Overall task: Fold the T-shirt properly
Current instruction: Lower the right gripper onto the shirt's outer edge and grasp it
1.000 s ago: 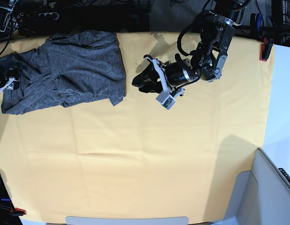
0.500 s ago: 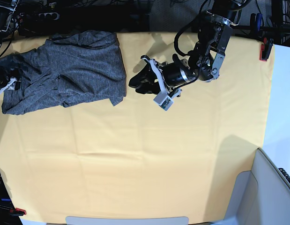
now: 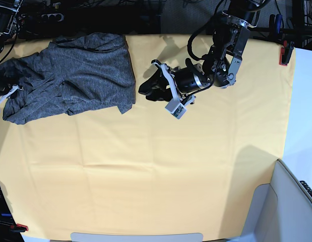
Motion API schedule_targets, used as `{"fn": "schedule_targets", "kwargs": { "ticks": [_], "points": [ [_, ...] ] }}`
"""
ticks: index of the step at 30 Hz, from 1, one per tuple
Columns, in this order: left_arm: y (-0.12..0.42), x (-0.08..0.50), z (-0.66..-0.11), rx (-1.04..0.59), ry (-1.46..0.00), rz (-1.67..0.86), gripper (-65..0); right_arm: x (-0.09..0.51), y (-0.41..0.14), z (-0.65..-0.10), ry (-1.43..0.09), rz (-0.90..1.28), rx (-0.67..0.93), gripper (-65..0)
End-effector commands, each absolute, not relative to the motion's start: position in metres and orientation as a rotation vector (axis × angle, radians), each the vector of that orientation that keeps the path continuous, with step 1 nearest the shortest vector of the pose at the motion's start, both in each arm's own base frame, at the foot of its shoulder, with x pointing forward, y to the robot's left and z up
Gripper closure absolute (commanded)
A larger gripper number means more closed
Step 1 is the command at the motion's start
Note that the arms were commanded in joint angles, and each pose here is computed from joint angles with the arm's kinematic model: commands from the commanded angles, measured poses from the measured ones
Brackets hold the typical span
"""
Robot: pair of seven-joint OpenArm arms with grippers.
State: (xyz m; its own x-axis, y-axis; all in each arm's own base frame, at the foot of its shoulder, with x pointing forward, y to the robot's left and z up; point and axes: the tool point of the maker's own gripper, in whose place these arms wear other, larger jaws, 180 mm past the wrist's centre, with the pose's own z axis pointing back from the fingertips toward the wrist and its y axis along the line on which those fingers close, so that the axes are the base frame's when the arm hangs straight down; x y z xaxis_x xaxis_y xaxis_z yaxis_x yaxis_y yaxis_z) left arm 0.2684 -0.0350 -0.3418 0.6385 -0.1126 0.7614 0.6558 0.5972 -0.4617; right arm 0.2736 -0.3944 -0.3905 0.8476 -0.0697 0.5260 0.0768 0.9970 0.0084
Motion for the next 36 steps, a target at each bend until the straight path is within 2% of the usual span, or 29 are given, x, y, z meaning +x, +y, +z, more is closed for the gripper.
{"fn": "schedule_targets", "kwargs": {
  "ticks": [1,3,7,19,28,36],
  "points": [
    [-0.038,0.275,-0.326,-0.843,-0.807,-0.5,-18.5,0.261,-0.371,-0.406,-0.481,-0.049,0.072,-2.3],
    [-0.037,0.275,-0.327,-0.842,-0.805,-0.5,-18.4,0.263,-0.371,-0.404,-0.488,-0.047,0.069,0.0],
    [-0.037,0.274,-0.328,-0.841,-0.803,-0.5,-18.4,0.266,-0.362,-0.385,-0.537,0.027,0.04,0.0],
    [-0.036,0.274,-0.328,-0.838,-0.802,-0.501,-18.4,0.261,-0.289,-0.328,-0.698,0.286,0.008,0.0],
    [-0.036,0.273,-0.33,-0.836,-0.794,-0.504,-18.4,0.258,-0.228,-0.292,-0.836,0.373,0.061,0.0],
    [-0.032,0.272,-0.331,-0.827,-0.793,-0.508,-18.4,0.254,-0.179,-0.306,-0.827,0.406,0.188,0.0]
  ]
}}
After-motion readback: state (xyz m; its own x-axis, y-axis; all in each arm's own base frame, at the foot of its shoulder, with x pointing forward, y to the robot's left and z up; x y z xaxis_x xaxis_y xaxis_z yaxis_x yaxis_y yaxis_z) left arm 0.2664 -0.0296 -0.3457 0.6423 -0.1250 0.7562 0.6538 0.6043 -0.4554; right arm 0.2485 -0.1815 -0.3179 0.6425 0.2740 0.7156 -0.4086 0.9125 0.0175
